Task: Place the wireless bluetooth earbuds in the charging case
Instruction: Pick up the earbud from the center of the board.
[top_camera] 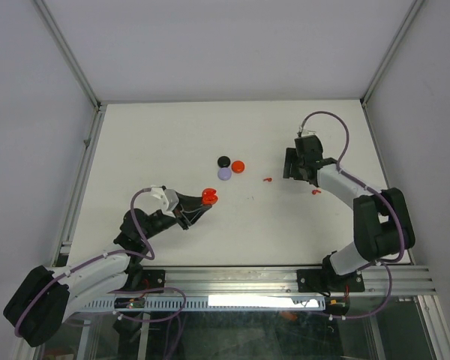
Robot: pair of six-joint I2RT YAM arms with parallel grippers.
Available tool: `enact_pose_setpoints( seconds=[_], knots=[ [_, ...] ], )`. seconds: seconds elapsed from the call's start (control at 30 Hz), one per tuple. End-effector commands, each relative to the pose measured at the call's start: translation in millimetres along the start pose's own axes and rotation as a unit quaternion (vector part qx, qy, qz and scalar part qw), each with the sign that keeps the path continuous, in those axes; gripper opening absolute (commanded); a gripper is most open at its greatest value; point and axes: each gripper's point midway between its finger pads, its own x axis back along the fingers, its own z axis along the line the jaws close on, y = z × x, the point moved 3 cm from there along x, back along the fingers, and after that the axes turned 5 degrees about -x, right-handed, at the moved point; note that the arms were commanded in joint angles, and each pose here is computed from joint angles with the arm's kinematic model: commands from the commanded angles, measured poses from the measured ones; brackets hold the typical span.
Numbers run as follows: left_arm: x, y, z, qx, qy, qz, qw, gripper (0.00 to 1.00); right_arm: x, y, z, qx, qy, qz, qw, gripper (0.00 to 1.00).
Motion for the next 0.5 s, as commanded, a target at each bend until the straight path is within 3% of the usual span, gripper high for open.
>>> enact_pose_setpoints(
  seconds=[0.0, 0.23, 0.47],
  knots=[
    [-1, 4, 0, -0.024, -0.002, -0.006, 1.0, 0.0, 13, 25, -21, -0.055, 0.01, -0.026, 0.998, 0.67],
    [0, 6, -3, -0.023, -0.01, -0.011, 1.0, 0.0, -4, 26, -67, -0.124, 0.015, 0.002, 0.992, 0.69],
    [1, 6, -5, -0.024, -0.017, -0.012, 1.0, 0.0, -13, 4, -77, -0.145, 0.01, 0.035, 0.989, 0.7]
  ],
)
